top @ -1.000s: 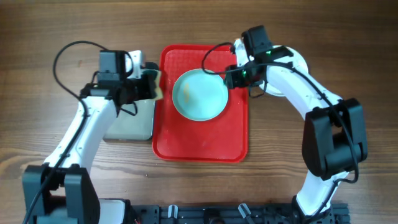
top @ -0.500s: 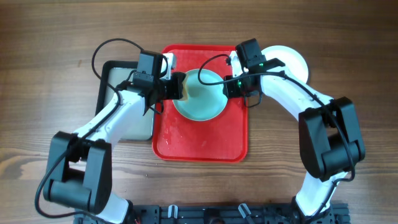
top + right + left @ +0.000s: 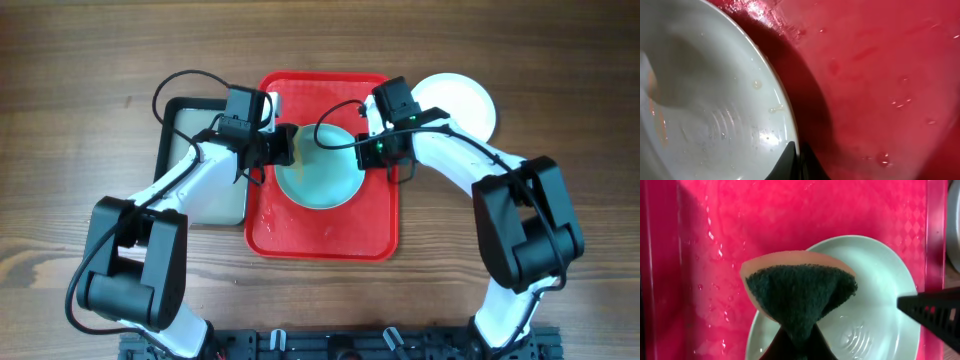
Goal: Clean dirty plates on tray and stack at the side
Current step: 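Carry the sponge with the left gripper onto the light blue plate, then scrub the light blue plate with the sponge while the right gripper holds it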
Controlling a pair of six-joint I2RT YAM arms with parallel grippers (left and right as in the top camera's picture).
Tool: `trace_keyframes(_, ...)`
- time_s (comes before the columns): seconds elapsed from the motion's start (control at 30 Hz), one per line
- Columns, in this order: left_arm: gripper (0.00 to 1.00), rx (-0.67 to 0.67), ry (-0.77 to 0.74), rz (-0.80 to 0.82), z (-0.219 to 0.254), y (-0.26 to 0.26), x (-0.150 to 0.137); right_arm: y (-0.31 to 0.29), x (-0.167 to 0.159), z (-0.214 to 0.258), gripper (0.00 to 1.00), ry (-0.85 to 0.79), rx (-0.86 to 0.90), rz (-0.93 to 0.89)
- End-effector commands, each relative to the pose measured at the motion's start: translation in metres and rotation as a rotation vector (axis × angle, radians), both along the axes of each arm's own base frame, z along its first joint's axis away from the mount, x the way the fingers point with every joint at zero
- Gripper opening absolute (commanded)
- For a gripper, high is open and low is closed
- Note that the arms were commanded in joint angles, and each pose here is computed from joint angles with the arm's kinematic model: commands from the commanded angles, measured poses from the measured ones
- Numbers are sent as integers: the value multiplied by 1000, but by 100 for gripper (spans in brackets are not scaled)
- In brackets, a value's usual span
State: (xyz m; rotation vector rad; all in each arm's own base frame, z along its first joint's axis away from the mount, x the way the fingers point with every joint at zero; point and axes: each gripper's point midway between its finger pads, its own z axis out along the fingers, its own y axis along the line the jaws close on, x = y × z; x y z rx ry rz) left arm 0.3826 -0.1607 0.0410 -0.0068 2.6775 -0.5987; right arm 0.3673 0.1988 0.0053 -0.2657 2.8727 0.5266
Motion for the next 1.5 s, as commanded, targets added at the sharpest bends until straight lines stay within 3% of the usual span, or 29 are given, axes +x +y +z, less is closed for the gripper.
trace_keyframes(0.0,4,-20,48,62,1,-2,-1,2,-2,2,4,27,19,-63)
trace_keyframes(0.17,4,-7,88,32,-4,-12,-15,9,-6,1,7,44,22,-93)
trace_keyframes(0.4,4,102,162,290,-17,7,-23,9,-7,0,8,37,7,-89)
trace_keyframes(0.7,4,173,190,288,-34,5,-40,9,-7,0,8,37,8,-88)
trace_keyframes(0.8,4,175,260,323,-55,5,-47,10,-7,0,8,36,7,-85)
trace_keyframes(0.97,4,141,351,277,-85,-10,-59,10,-7,1,8,33,8,-84)
trace_keyframes(1.23,4,86,257,150,-79,-63,-60,10,-7,1,8,33,8,-83)
trace_keyframes(1.47,4,73,231,138,-72,-69,-58,10,-7,0,12,35,7,-83)
